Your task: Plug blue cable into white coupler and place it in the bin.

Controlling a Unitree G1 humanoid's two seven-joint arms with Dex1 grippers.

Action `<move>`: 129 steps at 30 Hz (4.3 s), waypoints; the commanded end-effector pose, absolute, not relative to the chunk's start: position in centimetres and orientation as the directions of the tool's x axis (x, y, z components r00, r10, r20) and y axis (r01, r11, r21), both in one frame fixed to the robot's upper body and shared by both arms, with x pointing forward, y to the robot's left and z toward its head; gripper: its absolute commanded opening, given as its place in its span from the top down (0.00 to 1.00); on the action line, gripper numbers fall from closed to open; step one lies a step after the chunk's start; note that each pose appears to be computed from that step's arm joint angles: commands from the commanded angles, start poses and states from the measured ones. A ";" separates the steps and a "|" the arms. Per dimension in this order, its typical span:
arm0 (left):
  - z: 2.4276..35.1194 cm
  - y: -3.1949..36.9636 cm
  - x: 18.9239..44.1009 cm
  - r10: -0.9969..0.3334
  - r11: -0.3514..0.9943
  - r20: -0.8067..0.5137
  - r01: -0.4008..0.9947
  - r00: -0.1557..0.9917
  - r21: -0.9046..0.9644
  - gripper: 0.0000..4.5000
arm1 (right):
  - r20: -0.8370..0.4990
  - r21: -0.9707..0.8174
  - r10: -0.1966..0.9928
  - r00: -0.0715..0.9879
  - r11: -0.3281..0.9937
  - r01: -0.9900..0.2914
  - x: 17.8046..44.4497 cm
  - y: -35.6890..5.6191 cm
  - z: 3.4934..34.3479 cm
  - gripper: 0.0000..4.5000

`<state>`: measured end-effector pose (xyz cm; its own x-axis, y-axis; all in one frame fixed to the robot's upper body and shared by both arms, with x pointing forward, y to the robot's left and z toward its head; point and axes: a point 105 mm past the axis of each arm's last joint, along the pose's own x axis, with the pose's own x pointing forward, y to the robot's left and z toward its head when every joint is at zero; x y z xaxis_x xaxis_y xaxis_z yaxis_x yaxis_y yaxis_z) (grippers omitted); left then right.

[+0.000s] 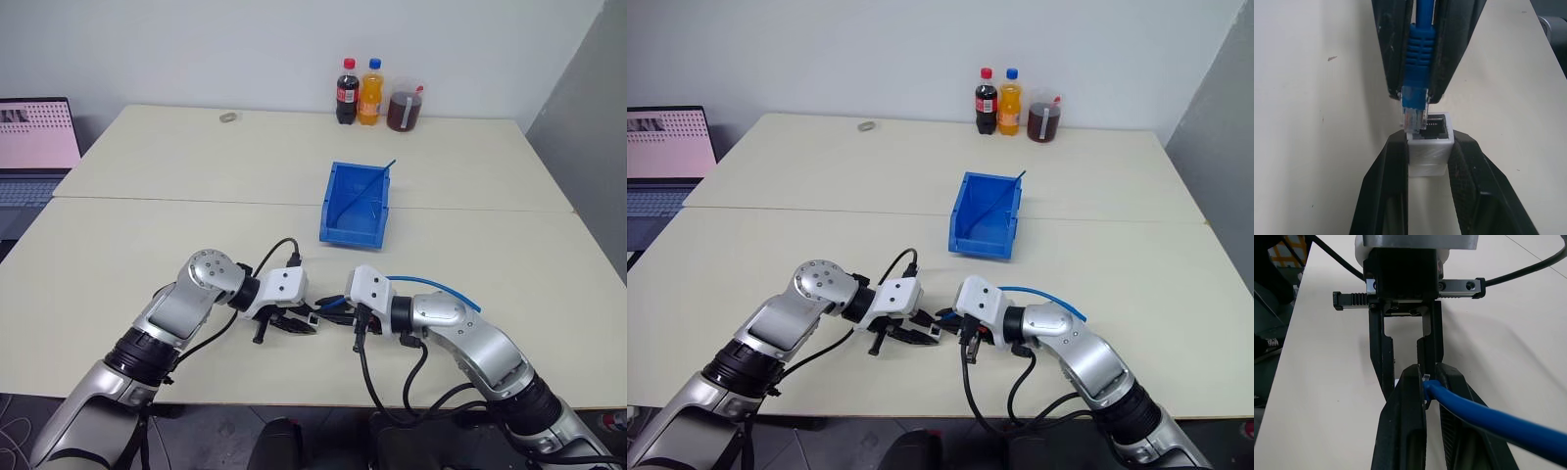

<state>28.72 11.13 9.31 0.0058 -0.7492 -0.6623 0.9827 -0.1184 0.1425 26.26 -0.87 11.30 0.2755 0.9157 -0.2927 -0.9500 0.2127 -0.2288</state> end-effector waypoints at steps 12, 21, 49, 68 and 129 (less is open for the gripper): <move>8.6 10.4 28.9 -0.752 -0.105 -0.659 0.984 0.018 0.147 0.82 | -0.359 -0.247 0.908 0.215 0.129 -0.960 25.4 -0.1 10.7 0.98; 8.5 10.0 29.1 -0.760 -0.095 -0.649 0.983 0.031 0.158 0.82 | -0.436 -0.214 0.883 0.174 0.087 -0.973 25.8 0.7 10.6 0.98; 7.9 9.6 27.8 -0.774 -0.100 -0.634 0.986 0.009 0.137 0.82 | -0.564 0.130 0.817 -0.122 -0.057 -0.990 21.2 2.6 4.8 0.98; 7.5 10.1 27.7 -0.776 -0.069 -0.629 0.987 0.039 0.146 0.82 | -0.570 0.122 0.818 -0.078 -0.009 -0.992 22.7 2.5 4.2 0.98; 19.1 14.8 35.5 -0.746 0.502 -0.239 0.761 0.621 0.410 0.00 | -0.497 -0.285 0.689 0.527 0.444 -0.849 44.0 -10.0 24.7 0.02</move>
<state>35.20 14.79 17.68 0.6019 -0.7469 -0.2825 0.7871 0.4950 0.3680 44.20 -9.70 22.86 0.5259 0.6701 -0.5239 -0.8479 0.4616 -0.2607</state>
